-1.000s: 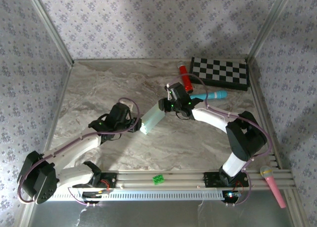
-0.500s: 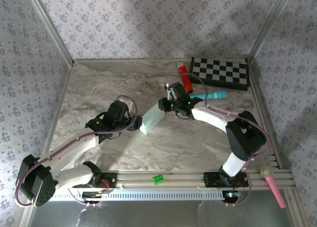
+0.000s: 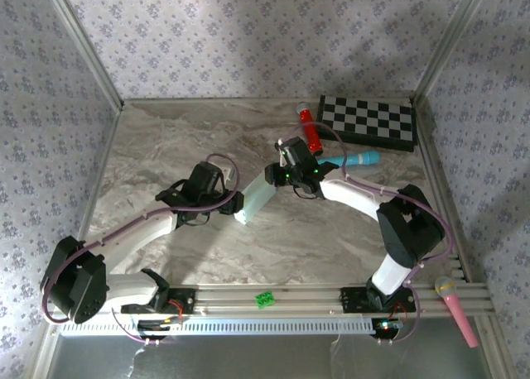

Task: Fold the paper box

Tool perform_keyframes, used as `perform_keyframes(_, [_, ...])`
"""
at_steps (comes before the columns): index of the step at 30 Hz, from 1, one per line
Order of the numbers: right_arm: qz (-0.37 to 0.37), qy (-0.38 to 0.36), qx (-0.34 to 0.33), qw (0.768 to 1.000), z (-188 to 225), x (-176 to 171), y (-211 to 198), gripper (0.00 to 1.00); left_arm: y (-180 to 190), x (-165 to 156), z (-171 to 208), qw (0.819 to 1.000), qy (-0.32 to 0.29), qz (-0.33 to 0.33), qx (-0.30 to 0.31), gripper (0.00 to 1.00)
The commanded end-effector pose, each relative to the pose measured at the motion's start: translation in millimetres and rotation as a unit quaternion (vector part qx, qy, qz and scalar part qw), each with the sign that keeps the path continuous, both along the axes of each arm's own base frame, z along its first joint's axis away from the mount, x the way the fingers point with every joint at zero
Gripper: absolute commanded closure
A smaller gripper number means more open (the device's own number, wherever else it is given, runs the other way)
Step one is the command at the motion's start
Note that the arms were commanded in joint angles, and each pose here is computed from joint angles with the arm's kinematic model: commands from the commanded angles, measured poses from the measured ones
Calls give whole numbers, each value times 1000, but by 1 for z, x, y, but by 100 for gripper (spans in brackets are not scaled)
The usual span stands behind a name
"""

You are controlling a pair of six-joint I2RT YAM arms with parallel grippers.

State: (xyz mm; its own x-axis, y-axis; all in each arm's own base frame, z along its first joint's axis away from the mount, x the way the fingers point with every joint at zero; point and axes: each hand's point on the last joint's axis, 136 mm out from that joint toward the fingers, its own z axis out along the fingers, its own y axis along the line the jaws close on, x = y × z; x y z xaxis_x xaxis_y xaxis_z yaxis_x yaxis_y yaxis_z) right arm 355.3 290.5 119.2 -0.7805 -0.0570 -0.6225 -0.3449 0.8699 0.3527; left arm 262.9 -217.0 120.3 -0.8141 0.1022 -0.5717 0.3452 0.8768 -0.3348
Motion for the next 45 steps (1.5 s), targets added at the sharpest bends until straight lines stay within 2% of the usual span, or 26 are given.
perform_keyframes(1, [-5, 130, -122, 984, -86, -49, -42, 69, 7, -10, -16, 999, 24, -9, 24, 50])
perform_keyframes(14, [-34, 152, -133, 979, -113, -60, -55, 71, 27, -34, -64, 988, 5, -37, 148, 46])
perform_keyframes(20, [-40, 158, -134, 977, -117, -62, -57, 71, 36, -35, -77, 982, 12, -14, 187, 46])
perform_keyframes(24, [-39, 144, -125, 981, -102, -57, -53, 70, 35, -30, -63, 984, -3, -10, 180, 44])
perform_keyframes(28, [-37, 116, -106, 987, -71, -46, -48, 68, 22, -19, -32, 986, -27, -14, 161, 40])
perform_keyframes(34, [-38, 78, -83, 993, -25, -30, -45, 61, 1, 7, 17, 987, -65, -16, 143, 36])
perform_keyframes(38, [-47, 60, -72, 994, -3, -26, -52, 57, -13, 23, 34, 986, -85, -24, 143, 33])
perform_keyframes(45, [-75, 59, -69, 993, 6, -32, -83, 55, -40, 39, 37, 979, -95, -89, 154, 8])
